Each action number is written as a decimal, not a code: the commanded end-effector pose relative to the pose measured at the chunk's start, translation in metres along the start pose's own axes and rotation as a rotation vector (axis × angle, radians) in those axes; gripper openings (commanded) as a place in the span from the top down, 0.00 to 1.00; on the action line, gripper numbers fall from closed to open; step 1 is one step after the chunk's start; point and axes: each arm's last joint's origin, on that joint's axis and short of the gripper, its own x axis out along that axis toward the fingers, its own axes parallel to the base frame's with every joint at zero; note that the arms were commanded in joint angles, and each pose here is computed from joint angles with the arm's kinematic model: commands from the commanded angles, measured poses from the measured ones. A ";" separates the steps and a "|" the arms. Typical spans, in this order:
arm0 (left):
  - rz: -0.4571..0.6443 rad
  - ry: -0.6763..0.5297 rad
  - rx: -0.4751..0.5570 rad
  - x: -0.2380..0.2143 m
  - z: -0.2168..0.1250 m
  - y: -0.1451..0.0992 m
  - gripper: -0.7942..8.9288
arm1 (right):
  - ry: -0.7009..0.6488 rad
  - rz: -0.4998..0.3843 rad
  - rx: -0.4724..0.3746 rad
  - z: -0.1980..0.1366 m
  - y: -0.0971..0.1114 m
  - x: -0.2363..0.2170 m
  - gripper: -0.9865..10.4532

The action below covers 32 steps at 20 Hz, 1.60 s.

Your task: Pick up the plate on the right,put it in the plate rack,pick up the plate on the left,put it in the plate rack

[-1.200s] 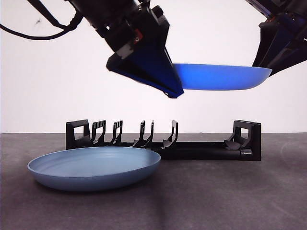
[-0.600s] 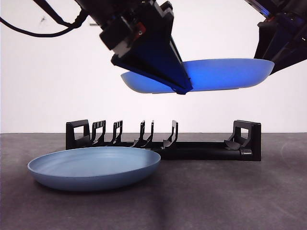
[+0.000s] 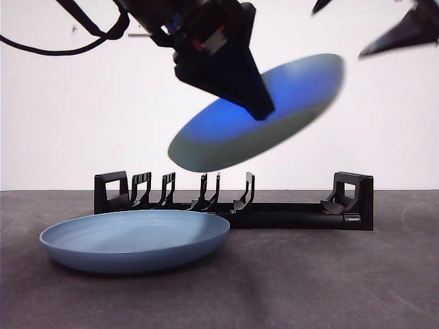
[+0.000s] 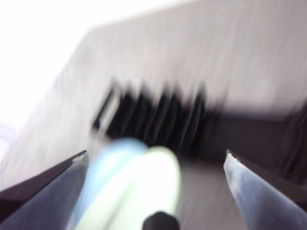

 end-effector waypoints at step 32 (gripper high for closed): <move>0.131 -0.379 -1.109 -0.003 -0.082 0.203 0.93 | -0.219 -0.242 -0.033 0.007 0.012 -0.065 0.50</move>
